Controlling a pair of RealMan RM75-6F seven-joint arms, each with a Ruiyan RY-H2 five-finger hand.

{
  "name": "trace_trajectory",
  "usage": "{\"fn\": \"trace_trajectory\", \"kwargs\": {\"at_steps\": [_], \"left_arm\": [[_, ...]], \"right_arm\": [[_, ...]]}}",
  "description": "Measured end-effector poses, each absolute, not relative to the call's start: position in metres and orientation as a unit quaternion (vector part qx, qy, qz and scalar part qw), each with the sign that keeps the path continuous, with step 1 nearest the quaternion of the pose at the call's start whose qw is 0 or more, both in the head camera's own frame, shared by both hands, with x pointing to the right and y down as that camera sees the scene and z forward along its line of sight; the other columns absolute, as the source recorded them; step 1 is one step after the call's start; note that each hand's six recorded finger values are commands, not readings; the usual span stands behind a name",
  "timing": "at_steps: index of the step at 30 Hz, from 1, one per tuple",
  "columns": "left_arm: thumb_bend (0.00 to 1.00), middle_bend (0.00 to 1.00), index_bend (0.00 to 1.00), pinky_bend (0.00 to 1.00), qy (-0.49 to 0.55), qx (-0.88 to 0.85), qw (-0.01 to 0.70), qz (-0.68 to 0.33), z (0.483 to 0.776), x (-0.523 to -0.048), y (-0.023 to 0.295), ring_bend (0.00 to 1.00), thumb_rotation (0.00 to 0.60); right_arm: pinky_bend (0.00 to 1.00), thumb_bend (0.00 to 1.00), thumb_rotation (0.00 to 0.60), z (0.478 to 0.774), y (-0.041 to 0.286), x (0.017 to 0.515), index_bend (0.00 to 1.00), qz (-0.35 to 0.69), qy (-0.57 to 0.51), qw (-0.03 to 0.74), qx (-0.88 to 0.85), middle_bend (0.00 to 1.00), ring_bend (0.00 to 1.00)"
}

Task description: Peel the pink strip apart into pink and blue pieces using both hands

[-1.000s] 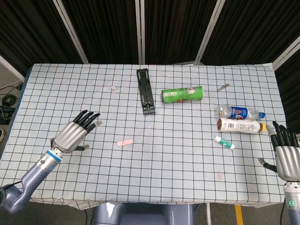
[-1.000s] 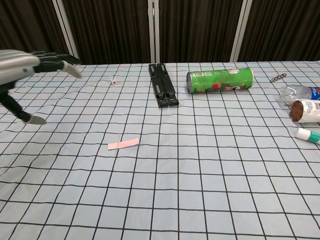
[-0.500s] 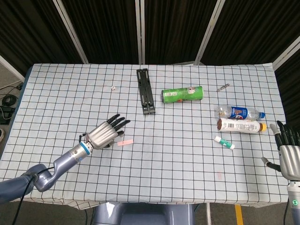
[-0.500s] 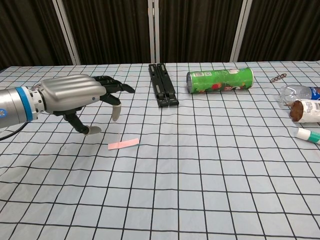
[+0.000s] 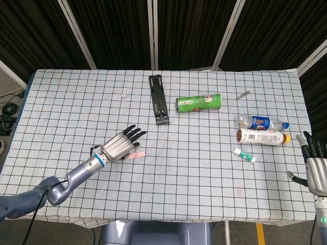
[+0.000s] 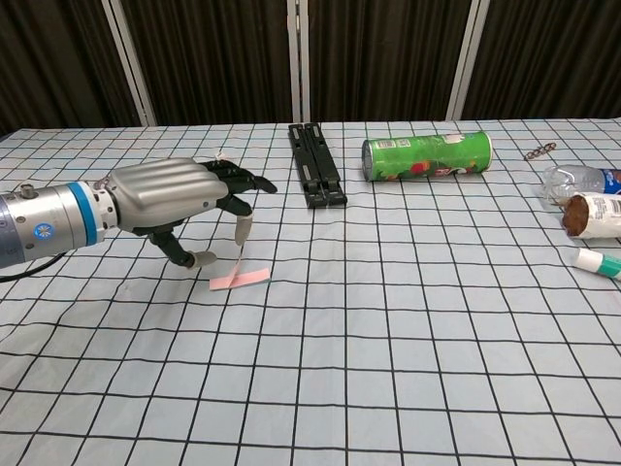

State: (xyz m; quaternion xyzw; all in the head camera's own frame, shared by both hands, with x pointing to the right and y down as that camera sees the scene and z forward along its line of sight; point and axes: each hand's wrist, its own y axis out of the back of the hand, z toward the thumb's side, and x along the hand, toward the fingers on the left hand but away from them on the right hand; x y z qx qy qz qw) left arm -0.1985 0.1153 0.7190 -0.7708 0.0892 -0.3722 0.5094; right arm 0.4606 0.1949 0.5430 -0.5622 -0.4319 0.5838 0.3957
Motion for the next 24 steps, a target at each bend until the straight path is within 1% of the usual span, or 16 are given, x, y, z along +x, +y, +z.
{"fn": "trace_trajectory", "kwargs": {"at_steps": [9,14,21,24], "left_arm": [[0.39,0.00,0.42,0.00,0.085,-0.770,0.517,-0.363,0.7184,-0.1866,0.1150,0.00,0.600],[0.40,0.00,0.52,0.00,0.076,-0.768,0.518,-0.369,0.7210,-0.1888,0.1173,0.00,0.600],[0.45,0.00,0.56,0.00,0.075,-0.768,0.515,-0.374,0.7239,-0.1884,0.1203,0.00,0.600],[0.45,0.00,0.59,0.00,0.073,-0.765,0.518,-0.376,0.7240,-0.1883,0.1202,0.00,0.600]], "right_arm": [[0.00,0.00,0.600,0.5415,0.1941,0.4619,0.00,0.582,-0.436,0.394,-0.562,0.00,0.00],[0.00,0.00,0.600,0.5408,0.1942,0.4624,0.00,0.581,-0.437,0.394,-0.562,0.00,0.00],[0.00,0.00,0.600,0.5392,0.1942,0.4617,0.00,0.579,-0.439,0.396,-0.562,0.00,0.00],[0.00,0.00,0.600,0.5393,0.1943,0.4618,0.00,0.579,-0.438,0.396,-0.562,0.00,0.00]]}}
